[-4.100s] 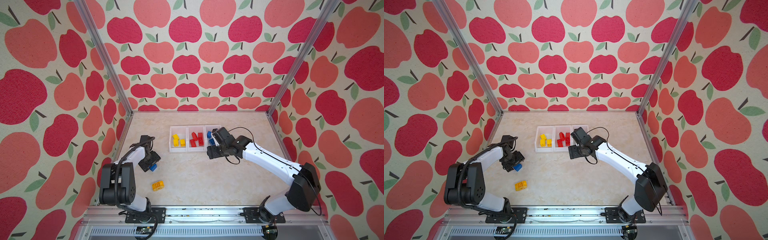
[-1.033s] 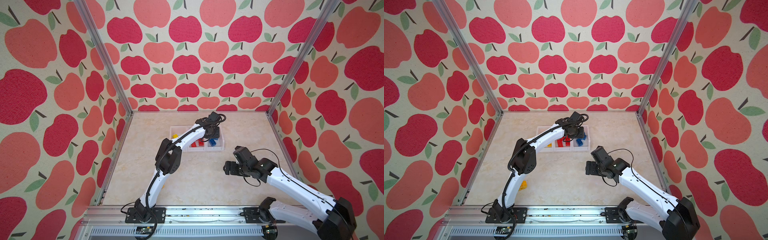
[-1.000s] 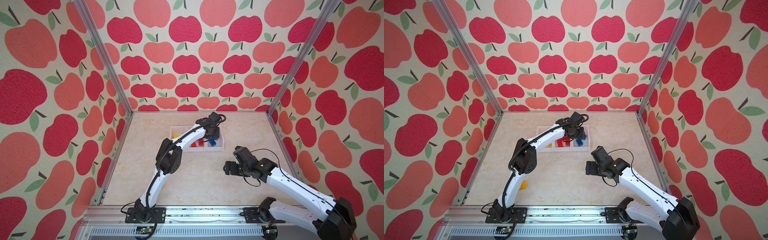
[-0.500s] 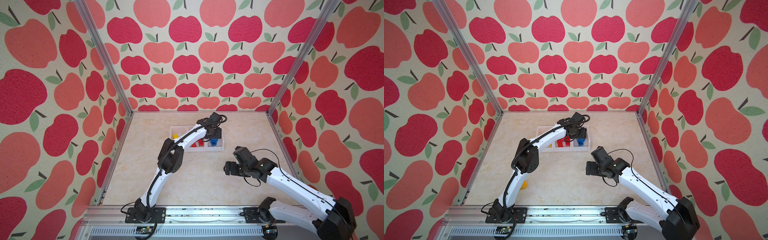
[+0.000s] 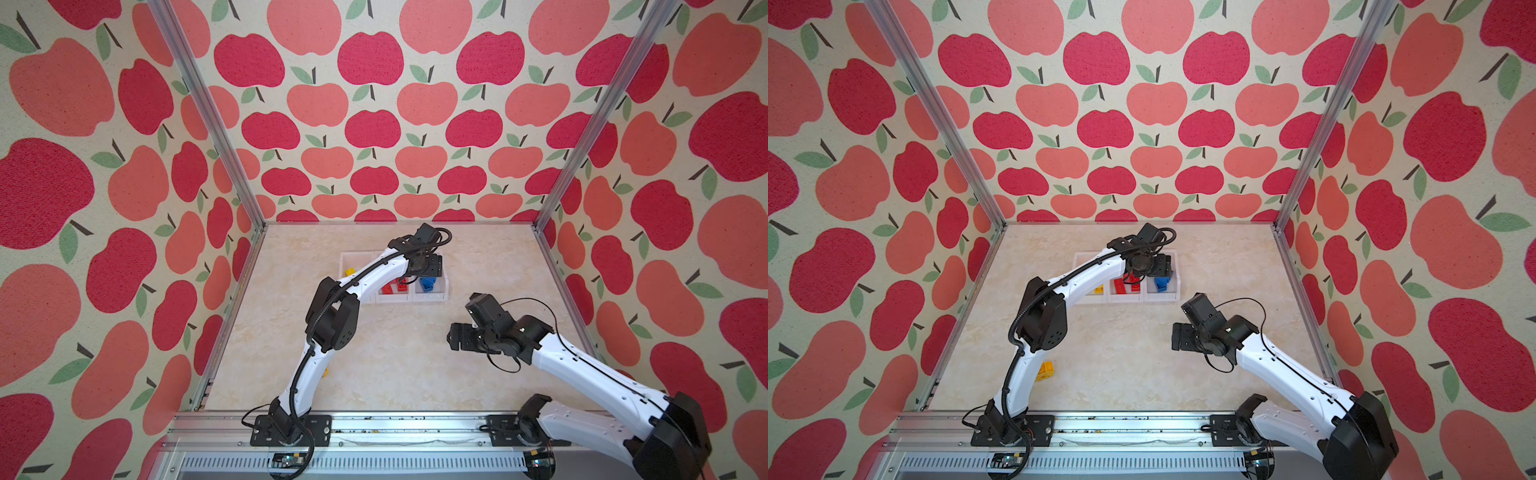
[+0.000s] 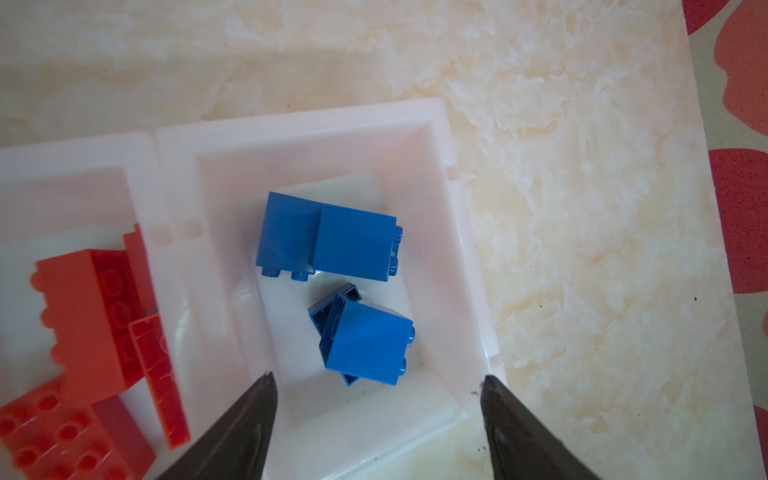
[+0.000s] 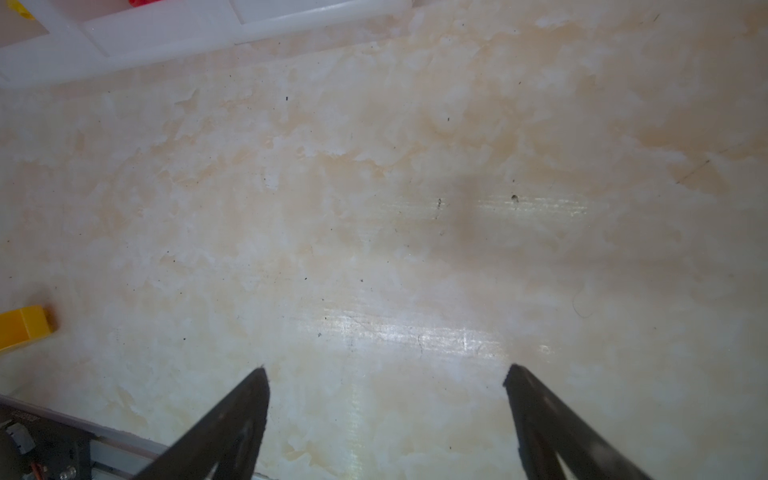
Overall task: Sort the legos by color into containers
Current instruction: 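Withdraw the left gripper from the bin and move it toward the yellow brick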
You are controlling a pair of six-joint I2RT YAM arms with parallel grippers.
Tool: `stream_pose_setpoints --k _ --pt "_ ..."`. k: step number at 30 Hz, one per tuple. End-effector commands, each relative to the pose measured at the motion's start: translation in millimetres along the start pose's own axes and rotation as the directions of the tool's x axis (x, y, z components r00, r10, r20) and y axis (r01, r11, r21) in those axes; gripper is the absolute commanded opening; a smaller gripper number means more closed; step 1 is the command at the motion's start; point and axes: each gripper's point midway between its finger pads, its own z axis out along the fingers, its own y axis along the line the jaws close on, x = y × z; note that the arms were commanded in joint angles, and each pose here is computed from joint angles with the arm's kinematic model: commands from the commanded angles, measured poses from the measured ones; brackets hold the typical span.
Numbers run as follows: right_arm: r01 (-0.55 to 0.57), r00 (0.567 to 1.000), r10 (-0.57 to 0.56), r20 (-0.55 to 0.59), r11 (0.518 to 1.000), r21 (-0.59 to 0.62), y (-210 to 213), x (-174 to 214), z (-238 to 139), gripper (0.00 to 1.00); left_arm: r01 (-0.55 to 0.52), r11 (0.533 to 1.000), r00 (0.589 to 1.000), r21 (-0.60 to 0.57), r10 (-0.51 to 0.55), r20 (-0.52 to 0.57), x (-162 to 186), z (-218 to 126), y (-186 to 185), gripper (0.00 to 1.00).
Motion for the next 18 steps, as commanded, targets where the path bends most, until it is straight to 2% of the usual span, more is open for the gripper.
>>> stream_pose_setpoints --k 1,9,18 --pt "-0.01 1.0 0.01 0.015 1.0 -0.01 6 -10 -6 0.92 -0.019 1.0 0.997 0.021 0.017 0.081 -15 -34 -5 0.81" --pt "0.006 1.0 -0.006 0.016 1.0 -0.018 11 -15 -6 0.92 0.003 1.0 0.995 -0.009 -0.003 0.101 11 -72 20 0.84" --pt "0.032 0.999 -0.032 0.007 0.999 -0.027 18 -20 -2 0.92 0.066 0.992 0.994 -0.111 -0.055 0.094 63 -114 75 0.84"
